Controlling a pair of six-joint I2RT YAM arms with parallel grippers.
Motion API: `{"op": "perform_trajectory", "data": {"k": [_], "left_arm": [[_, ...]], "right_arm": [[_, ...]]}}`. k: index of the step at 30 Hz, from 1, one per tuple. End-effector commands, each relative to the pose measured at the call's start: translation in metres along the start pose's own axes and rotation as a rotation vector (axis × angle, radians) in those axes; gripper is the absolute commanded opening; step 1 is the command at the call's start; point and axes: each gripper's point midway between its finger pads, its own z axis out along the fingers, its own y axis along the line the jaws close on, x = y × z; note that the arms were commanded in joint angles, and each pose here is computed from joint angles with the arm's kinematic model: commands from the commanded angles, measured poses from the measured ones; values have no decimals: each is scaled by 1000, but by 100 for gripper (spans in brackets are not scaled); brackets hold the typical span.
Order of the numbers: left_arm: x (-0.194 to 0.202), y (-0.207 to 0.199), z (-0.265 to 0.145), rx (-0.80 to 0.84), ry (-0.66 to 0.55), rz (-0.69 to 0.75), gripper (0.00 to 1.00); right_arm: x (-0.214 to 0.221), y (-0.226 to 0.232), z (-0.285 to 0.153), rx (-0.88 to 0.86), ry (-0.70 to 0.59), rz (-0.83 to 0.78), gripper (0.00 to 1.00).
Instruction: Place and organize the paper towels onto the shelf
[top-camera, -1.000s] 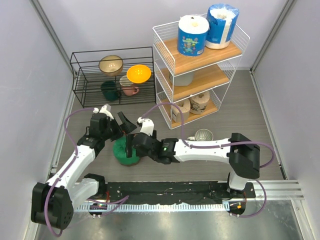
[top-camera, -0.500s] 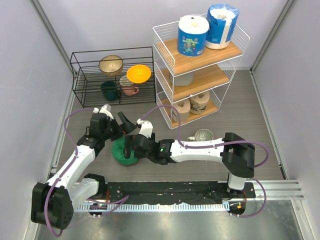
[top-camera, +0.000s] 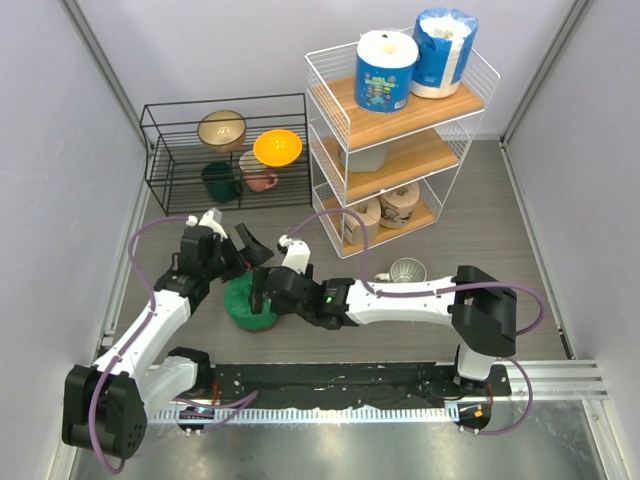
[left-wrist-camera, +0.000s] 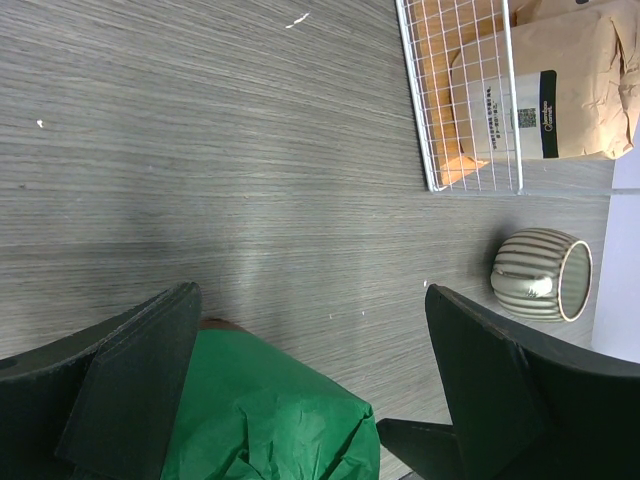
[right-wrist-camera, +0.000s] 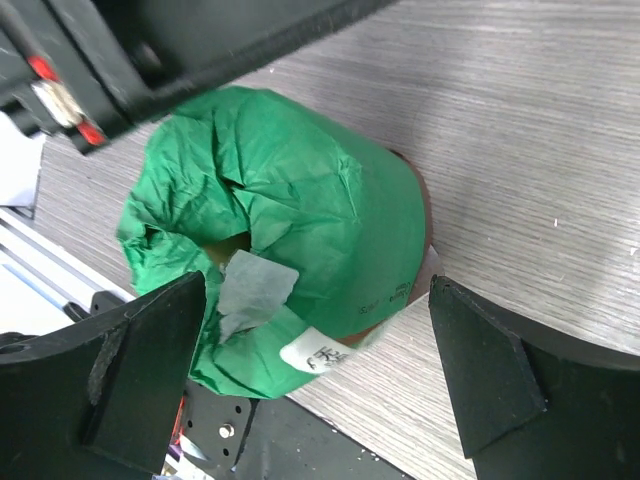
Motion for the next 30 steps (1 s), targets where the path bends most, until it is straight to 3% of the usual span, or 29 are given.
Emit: {"op": "perform_trajectory", "data": {"k": [1, 21, 26, 30], "left_arm": [[-7, -12, -1, 43, -20, 9, 100], [-7, -11, -1, 43, -20, 7, 100], [-6, -10, 0, 41, -17, 4, 100], [-6, -11, 0, 42, -16, 5, 100]], "right_arm": [[-31, 15, -14, -43, -84, 46, 99], [1, 3, 22, 6, 38, 25, 97], [0, -3, 17, 25, 34, 2, 88], [2, -6, 17, 32, 39, -11, 72]]}}
